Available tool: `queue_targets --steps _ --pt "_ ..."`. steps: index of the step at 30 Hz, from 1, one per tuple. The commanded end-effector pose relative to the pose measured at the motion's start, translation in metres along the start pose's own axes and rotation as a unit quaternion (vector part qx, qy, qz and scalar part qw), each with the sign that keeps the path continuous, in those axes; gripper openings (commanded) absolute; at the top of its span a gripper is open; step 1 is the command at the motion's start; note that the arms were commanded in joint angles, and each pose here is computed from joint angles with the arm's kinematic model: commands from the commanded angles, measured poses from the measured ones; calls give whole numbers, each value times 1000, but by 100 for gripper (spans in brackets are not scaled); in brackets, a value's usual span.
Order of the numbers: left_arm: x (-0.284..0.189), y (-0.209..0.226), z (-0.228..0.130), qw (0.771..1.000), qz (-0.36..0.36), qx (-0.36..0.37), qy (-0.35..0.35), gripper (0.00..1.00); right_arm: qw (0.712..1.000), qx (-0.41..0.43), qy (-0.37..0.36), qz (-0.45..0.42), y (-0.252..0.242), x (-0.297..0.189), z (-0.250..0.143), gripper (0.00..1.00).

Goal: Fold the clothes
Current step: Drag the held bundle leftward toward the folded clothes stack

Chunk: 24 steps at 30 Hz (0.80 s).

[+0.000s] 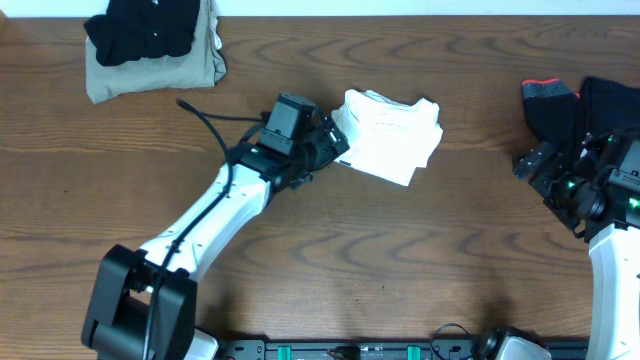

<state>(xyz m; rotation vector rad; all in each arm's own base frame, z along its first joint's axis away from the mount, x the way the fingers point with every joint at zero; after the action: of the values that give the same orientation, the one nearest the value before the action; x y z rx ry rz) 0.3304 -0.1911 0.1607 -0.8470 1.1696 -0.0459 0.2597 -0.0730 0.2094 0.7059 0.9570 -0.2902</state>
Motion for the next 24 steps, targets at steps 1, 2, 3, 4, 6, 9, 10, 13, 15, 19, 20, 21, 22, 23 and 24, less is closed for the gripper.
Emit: queue_targets --steps 1,2,3,4,6,9,10,13,15,19,20,21,22,23,24 --pt "16 -1 -15 998 17 -61 11 98 1000 -2 -6 -2 -1 -2 4 99" --pt "21 -3 -20 997 15 -72 15 98 1000 -2 -6 -2 -1 -2 4 99" --pt "26 -4 -24 996 15 -87 18 98 1000 -2 -6 -2 -1 -2 4 99" --pt "33 -5 -29 994 16 -106 23 98 1000 -2 -6 -2 -1 -2 4 99" --pt "49 -5 -38 991 19 -130 31 98 1000 -2 -6 -2 -1 -2 4 99" --pt "68 -1 -46 987 29 -155 39 99 1000 -2 -6 -2 -1 -2 4 99" --pt "75 1 -49 985 31 -164 41 99 1000 -2 -6 -2 -1 -2 4 99" --pt "89 2 -51 984 25 -173 42 99 1000 -2 -6 -2 -1 -2 4 99" --pt "97 0 -51 985 12 -170 41 99 1000 -2 -6 -2 -1 -2 4 99" --pt "108 -1 -52 981 3 -190 40 99 1000 -2 -6 -2 -1 -2 4 99" --pt "111 0 -52 980 3 -197 40 99 1000 -2 -6 -2 -1 -2 4 99" --pt "114 0 -52 979 1 -200 40 99 1000 -2 -6 -2 -1 -2 4 99" --pt "117 0 -53 978 -2 -203 40 99 1000 -2 -6 -2 -1 -2 4 99" --pt "121 1 -54 977 -4 -208 41 99 1000 -2 -6 -2 -1 -2 4 99" --pt "125 1 -54 977 -7 -210 41 99 1000 -2 -6 -2 -1 -2 4 99"
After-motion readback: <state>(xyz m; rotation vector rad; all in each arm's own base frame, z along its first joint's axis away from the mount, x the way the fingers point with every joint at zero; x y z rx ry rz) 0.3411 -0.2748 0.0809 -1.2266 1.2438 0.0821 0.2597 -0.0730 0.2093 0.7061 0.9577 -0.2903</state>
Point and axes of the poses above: each gripper's point midway between its finger pads, its own x axis out along the fingers, its own y axis along the line the jaws close on, z = x × y, the point moved 7 cm from there along -x, back along the fingers, and after that the axes turned 3 degrees about -x, right-handed, at the moved point
